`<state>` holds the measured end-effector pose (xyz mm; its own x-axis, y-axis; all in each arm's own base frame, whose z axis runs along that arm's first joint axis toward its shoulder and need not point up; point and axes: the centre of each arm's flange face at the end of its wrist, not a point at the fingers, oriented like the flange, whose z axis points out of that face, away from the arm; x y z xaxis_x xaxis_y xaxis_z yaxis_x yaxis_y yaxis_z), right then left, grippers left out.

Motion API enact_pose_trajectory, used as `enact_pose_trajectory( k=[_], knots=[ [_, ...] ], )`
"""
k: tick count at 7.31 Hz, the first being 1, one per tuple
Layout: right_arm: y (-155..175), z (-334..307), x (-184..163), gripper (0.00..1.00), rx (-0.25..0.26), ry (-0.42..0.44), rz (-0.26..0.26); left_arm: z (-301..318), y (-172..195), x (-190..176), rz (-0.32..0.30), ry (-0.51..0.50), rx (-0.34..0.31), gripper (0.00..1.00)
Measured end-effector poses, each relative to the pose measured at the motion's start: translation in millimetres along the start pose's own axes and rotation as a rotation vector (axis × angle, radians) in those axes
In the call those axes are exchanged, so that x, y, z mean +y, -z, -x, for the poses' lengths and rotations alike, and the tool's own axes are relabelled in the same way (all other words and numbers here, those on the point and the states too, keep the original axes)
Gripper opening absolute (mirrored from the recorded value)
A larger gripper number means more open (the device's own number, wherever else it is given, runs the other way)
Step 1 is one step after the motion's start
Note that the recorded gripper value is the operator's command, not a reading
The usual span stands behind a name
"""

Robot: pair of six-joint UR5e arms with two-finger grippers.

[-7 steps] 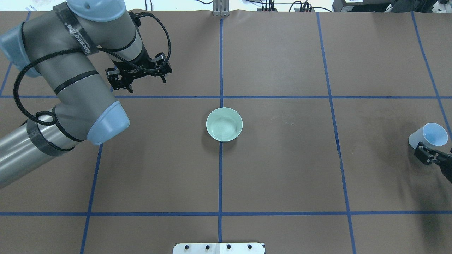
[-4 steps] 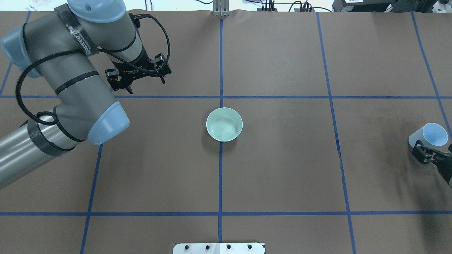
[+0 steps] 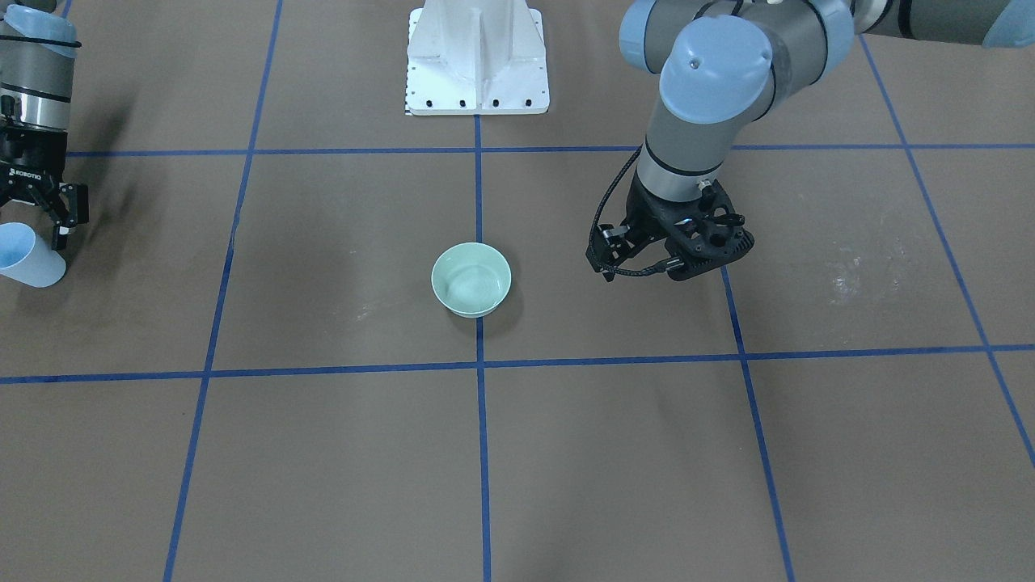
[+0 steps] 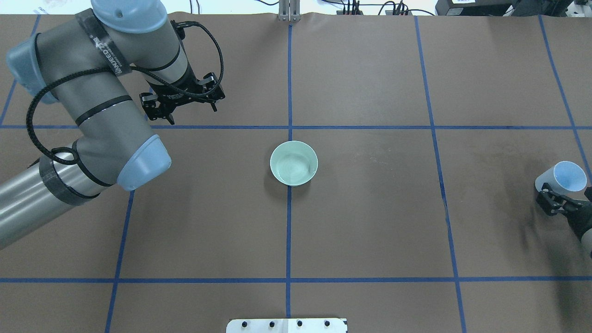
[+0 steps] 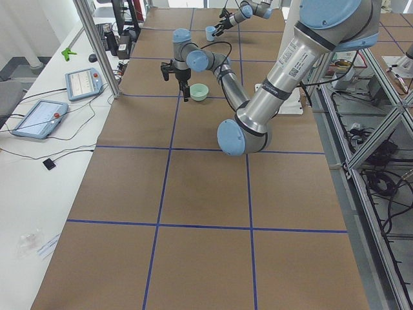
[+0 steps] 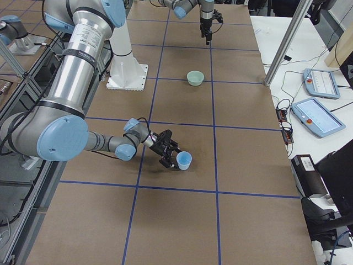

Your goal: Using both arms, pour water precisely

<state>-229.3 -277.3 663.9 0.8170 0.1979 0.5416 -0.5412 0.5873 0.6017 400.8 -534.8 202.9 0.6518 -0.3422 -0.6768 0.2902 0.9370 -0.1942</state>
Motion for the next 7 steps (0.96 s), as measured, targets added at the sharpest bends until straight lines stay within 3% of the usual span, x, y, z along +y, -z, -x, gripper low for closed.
enact_pose_trajectory(
  k=[7],
  knots=[
    [-17.6, 5.6, 13.4, 0.99, 0.01, 0.008, -0.058, 0.6, -2.5, -0.3, 0.002, 0.003, -0.004, 1.0]
  ],
)
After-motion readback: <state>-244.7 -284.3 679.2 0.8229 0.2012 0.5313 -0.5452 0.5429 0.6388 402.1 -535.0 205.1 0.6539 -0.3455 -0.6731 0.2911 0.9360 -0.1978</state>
